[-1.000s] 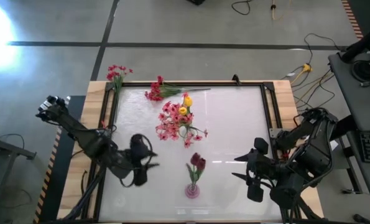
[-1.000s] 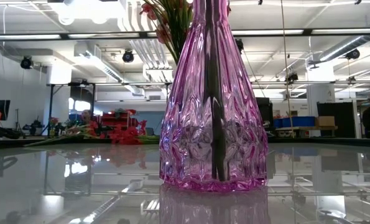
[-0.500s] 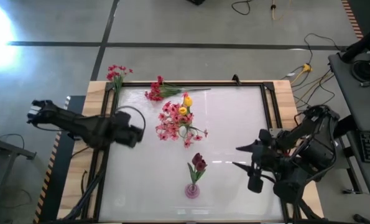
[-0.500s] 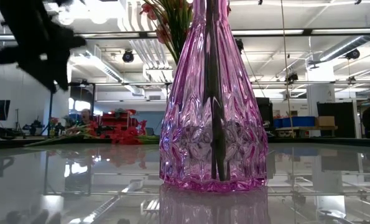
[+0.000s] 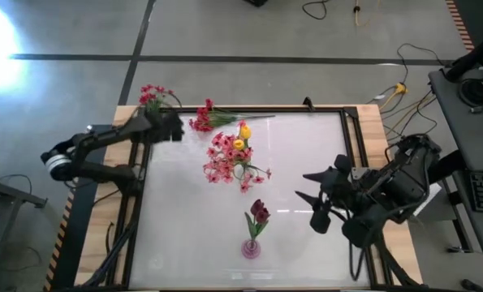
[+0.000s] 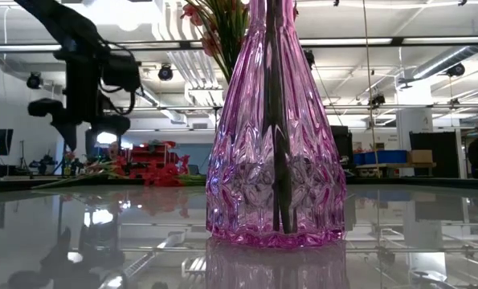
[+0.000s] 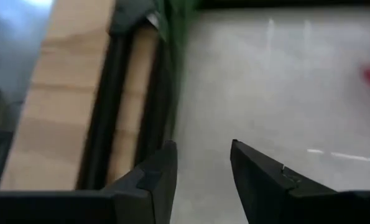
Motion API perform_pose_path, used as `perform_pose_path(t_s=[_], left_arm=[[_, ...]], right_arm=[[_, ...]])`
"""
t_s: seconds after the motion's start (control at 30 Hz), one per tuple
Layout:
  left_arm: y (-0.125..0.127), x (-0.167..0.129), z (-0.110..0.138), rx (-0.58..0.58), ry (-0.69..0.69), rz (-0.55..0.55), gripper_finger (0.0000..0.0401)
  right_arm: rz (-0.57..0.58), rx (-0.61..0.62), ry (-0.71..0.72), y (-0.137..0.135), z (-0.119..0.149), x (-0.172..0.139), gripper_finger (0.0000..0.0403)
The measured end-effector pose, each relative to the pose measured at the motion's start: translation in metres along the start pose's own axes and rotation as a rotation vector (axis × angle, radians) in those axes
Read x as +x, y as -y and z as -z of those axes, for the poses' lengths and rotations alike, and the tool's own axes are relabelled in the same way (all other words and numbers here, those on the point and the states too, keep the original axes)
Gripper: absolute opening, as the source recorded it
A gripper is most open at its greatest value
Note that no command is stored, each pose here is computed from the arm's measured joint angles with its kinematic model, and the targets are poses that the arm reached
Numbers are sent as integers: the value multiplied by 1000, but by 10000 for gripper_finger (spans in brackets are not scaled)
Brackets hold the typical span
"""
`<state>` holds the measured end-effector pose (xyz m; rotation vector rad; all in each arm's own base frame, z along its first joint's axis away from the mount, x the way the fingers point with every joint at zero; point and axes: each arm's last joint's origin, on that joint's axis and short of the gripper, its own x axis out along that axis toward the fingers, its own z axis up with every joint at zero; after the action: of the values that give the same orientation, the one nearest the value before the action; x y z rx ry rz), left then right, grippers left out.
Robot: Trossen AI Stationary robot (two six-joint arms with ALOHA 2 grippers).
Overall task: Sort flowers into vase by color
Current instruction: Put the left red flower into the purple vase
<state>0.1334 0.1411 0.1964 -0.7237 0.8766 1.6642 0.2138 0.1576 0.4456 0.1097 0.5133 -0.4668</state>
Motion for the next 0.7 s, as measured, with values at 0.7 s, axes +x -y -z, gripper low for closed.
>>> perform_pose_path(t_s=[0.7], left_arm=[[53, 50, -36, 191, -64, -213, 125]], right_arm=[[147, -123, -317, 111, -33, 82, 219]])
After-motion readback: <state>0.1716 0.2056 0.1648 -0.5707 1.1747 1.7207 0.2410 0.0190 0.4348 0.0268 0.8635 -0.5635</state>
